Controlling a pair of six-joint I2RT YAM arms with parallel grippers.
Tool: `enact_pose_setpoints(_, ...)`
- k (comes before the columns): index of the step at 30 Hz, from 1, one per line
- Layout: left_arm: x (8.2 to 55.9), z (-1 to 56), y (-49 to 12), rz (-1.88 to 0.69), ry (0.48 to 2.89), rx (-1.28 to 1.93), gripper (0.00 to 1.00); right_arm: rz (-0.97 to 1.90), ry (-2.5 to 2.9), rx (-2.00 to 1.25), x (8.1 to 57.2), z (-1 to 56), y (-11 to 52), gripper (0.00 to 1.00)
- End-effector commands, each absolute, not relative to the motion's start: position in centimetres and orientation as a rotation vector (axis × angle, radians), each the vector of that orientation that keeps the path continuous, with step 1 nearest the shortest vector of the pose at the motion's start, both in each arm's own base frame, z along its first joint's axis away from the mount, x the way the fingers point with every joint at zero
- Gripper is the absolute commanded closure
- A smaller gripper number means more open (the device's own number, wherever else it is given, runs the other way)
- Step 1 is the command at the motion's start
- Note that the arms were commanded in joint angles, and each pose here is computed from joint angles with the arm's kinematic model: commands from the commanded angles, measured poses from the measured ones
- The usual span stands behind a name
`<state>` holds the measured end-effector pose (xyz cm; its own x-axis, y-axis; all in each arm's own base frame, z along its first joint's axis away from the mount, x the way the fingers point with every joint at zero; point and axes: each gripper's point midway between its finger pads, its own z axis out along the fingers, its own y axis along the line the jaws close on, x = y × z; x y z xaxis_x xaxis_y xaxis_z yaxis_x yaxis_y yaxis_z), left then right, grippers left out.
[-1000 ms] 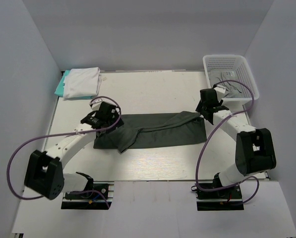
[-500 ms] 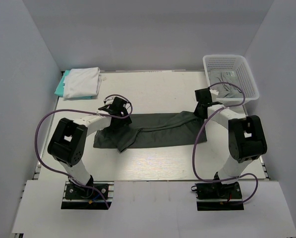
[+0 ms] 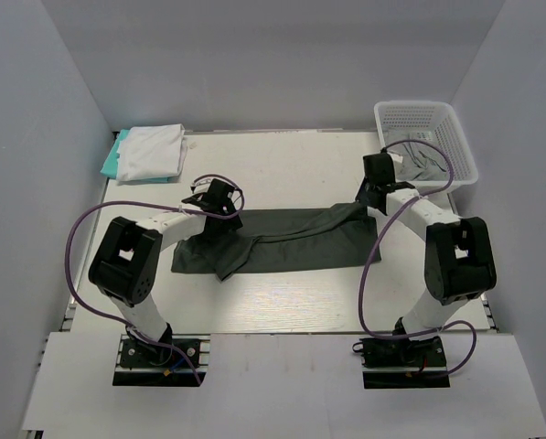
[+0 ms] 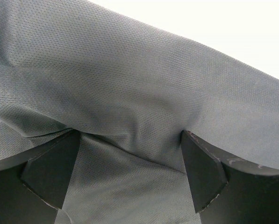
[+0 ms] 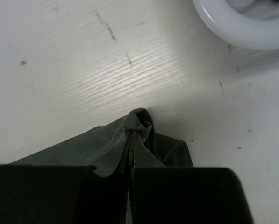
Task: Fold and stack the t-shirts
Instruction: Fold the other side of the tshirt into a rectangle
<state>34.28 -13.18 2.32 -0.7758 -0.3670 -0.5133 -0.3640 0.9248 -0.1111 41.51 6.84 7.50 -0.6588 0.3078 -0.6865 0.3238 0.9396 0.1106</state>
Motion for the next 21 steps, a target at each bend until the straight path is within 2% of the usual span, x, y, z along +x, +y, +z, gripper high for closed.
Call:
enact_pose_setpoints(1, 32.8, 0.5, -12.0, 0.076, 2.59, -0.555, 0.0, 0.149, 2.175, 0.308, 44.8, 13.6, 9.2, 1.0)
enact_pose_setpoints(7, 33.1, 0.9, -11.6, 0.117, 2.579, -0.57, 0.0, 0.178, 2.096, 0.228, 47.1, 16.2, 10.0, 1.0)
enact_pose_setpoints(16, 32.5, 0.7, -11.2, 0.148, 2.592, -0.603, 0.0, 0.138, 2.024, 0.209, 46.7, 19.0, 9.0, 1.0)
enact_pose_setpoints(21, 32.1, 0.1, -11.0, 0.171, 2.613, -0.601, 0.0, 0.093, 2.059, 0.218, 45.9, 17.5, 8.2, 1.0)
